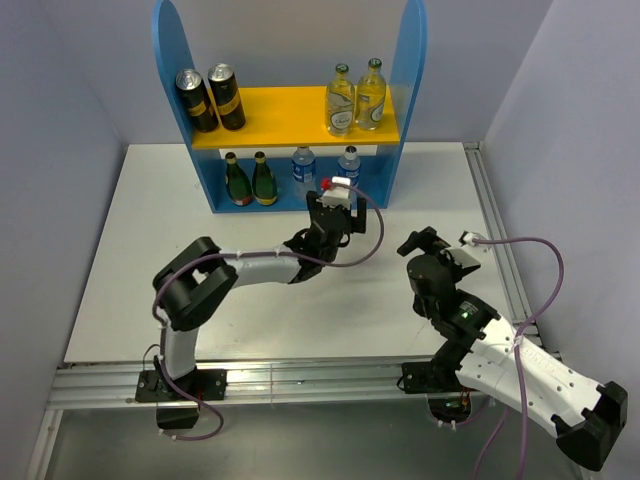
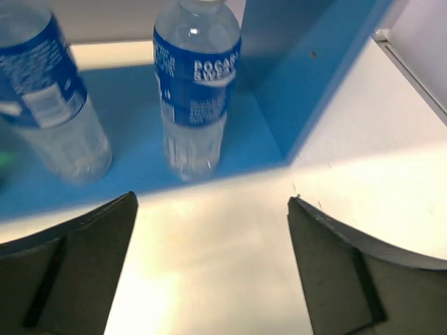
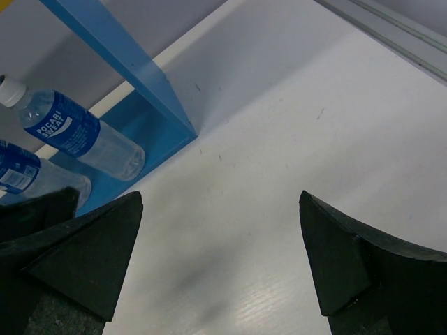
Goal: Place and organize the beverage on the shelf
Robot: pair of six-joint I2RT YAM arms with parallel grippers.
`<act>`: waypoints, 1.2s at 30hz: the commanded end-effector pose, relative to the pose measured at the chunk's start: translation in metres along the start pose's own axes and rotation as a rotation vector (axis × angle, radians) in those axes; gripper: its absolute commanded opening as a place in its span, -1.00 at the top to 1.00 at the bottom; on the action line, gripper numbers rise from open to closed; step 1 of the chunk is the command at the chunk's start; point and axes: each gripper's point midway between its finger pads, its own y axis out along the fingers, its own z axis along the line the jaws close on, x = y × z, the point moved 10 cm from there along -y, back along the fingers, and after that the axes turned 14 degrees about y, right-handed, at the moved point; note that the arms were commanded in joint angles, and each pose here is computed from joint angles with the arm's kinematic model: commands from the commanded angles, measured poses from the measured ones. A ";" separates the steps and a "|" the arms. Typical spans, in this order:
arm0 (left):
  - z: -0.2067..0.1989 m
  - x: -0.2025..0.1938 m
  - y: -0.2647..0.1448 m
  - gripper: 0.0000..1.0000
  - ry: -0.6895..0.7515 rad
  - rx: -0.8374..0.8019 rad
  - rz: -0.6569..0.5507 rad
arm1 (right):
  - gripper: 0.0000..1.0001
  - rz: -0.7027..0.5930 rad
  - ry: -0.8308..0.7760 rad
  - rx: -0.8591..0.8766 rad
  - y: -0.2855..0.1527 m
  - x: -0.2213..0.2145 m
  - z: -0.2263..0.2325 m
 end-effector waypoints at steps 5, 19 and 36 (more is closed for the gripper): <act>0.024 0.037 -0.103 -0.84 0.025 0.111 0.174 | -1.00 -0.022 0.061 0.017 -0.002 0.010 0.006; 0.152 0.177 -0.260 -0.99 -0.144 0.148 0.153 | -1.00 -0.016 0.040 0.005 0.001 0.007 0.011; 0.197 0.204 -0.287 -0.99 -0.164 0.264 0.045 | -1.00 -0.008 0.010 0.000 0.004 0.001 0.012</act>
